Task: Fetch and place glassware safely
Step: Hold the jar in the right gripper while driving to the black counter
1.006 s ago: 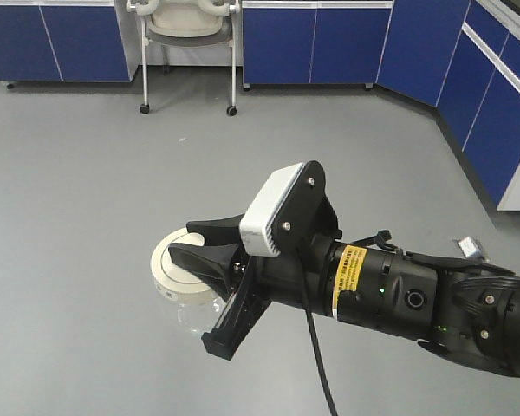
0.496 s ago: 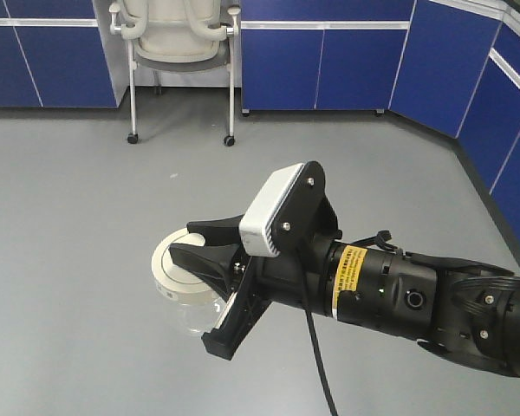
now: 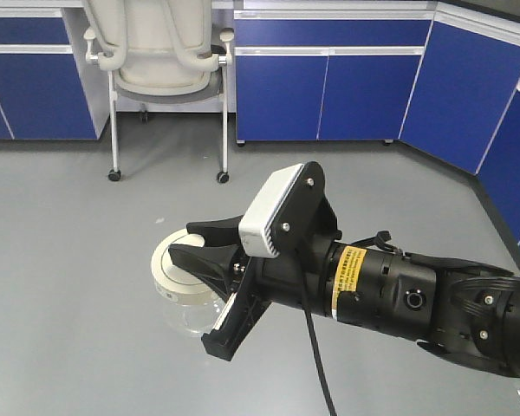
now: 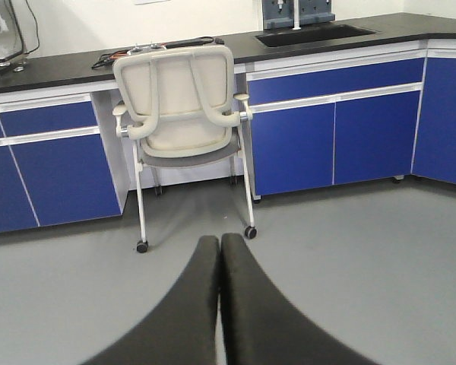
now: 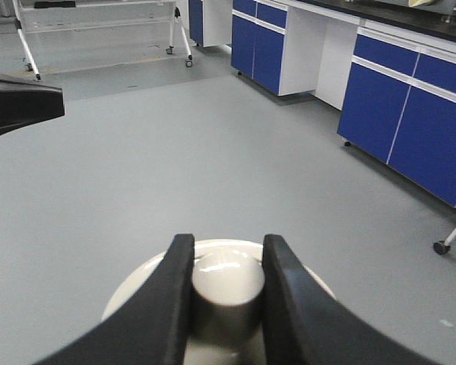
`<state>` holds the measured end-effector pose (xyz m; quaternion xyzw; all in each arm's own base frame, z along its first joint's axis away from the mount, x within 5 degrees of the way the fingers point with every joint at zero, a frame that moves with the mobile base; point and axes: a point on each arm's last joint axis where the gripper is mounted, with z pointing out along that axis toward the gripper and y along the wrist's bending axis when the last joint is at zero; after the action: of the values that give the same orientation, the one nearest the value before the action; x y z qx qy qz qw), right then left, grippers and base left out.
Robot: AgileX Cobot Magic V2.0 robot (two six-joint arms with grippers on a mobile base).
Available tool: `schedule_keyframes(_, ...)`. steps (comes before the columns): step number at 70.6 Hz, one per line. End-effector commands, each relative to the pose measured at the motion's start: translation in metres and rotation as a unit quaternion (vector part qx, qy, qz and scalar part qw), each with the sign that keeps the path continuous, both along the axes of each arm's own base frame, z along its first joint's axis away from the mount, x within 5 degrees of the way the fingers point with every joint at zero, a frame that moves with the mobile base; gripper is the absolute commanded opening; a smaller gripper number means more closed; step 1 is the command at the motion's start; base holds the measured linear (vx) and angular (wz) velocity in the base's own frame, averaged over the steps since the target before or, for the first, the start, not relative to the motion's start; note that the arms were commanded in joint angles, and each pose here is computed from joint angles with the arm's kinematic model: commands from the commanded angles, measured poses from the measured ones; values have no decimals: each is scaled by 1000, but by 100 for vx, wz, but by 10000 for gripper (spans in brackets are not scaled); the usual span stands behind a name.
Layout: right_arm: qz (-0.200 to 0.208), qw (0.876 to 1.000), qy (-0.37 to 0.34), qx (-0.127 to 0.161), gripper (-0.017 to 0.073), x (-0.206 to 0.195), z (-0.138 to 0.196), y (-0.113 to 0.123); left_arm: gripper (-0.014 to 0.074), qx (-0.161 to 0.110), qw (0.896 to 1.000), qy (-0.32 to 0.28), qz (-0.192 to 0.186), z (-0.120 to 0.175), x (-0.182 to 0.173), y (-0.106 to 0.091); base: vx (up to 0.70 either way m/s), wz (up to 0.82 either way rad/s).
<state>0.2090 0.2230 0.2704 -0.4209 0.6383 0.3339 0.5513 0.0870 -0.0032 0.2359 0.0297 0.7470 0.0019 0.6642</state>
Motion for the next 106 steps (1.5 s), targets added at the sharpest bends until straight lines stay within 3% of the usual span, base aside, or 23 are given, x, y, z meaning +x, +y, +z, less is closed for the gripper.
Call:
schedule_keyframes(1,17,997,-31,63,-4,-5,28,0,-7,-7,999,-48,1,15,2,0,53,-3)
schedule_keyframes(64,17,997,-31,63,-4,-5,28,0,-7,-7,999,-48,1,15,2,0,39,-7)
schedule_keyframes(106,17,997,-31,63,-4,-5,28,0,-7,-7,999,-48,1,15,2,0,20,-64)
